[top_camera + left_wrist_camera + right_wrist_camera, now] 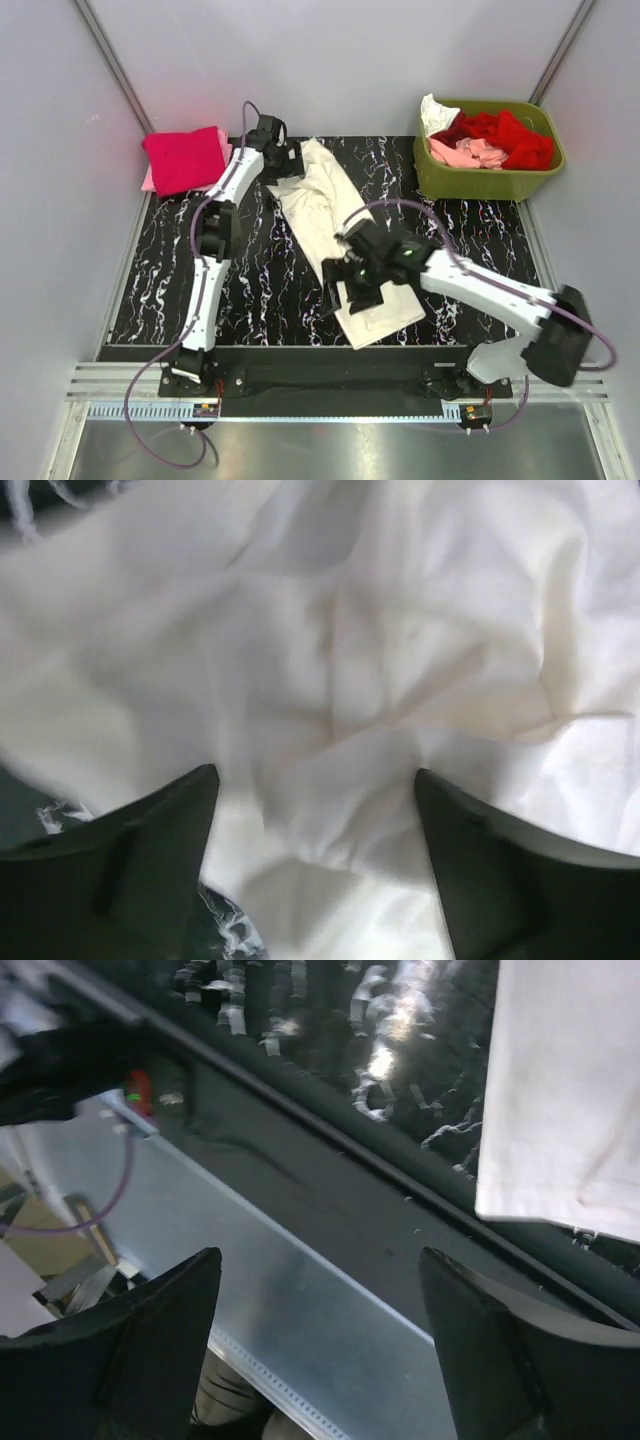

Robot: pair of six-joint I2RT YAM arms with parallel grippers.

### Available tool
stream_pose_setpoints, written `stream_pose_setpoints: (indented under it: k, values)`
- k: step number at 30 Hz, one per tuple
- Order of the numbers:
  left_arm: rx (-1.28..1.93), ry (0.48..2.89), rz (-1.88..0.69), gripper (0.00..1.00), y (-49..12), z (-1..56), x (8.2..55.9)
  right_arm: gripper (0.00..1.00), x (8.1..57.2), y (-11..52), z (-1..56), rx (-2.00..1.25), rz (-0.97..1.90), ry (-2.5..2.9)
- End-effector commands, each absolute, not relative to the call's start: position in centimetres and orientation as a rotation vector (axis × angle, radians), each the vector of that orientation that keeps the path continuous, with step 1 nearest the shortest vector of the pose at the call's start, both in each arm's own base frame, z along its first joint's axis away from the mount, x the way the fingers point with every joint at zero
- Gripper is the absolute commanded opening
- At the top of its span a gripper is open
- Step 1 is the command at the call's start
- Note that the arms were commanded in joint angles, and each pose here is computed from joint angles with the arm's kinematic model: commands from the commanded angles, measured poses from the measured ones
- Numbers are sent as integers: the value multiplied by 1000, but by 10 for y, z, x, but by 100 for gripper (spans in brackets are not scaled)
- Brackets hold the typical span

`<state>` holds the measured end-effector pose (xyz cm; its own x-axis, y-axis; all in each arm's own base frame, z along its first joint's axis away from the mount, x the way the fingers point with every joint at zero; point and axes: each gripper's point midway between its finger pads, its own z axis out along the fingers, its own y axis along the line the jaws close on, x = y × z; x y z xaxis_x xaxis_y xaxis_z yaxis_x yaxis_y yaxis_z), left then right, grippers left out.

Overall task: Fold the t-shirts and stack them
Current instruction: Fold the tshirt

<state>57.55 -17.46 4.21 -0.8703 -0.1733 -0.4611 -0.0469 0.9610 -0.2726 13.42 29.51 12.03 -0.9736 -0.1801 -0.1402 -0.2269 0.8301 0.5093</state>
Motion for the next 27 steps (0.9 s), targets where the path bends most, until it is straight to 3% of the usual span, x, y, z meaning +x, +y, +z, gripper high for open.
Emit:
stream_pose_setpoints:
  k: [1,3,6,10,11,12,14,15,17,18,21,27]
  values:
    - [35,2308,-665,99,-221,161,583,89,141,292,229,-311,1033,2674]
    - [71,2148,-669,99,-220,232,574,97,158,281,242,-360,910,2591]
    - [60,2069,-578,99,-200,294,562,99,202,271,242,-340,686,2558]
    - [-30,2189,-412,99,-156,302,514,97,287,245,216,-164,512,2577]
    - [-37,2152,-379,99,-145,326,494,97,305,242,209,-148,490,2568]
    - [-37,2226,-348,99,-140,297,479,97,323,241,192,-130,440,2597]
    - [-37,2199,-329,99,-127,313,444,95,343,225,173,-96,322,2632]
    - [-42,2273,-314,99,-122,282,426,96,354,222,153,-90,251,2668]
    - [-51,2247,-324,99,-114,291,392,95,361,218,132,-77,194,2708]
    - [-56,2310,-313,99,-110,262,375,95,361,219,114,-80,179,2744]
    - [-79,2308,-334,99,-104,244,340,93,344,223,73,-68,210,2854]
    - [-124,2365,-397,99,-106,204,309,91,294,241,34,17,467,2986]
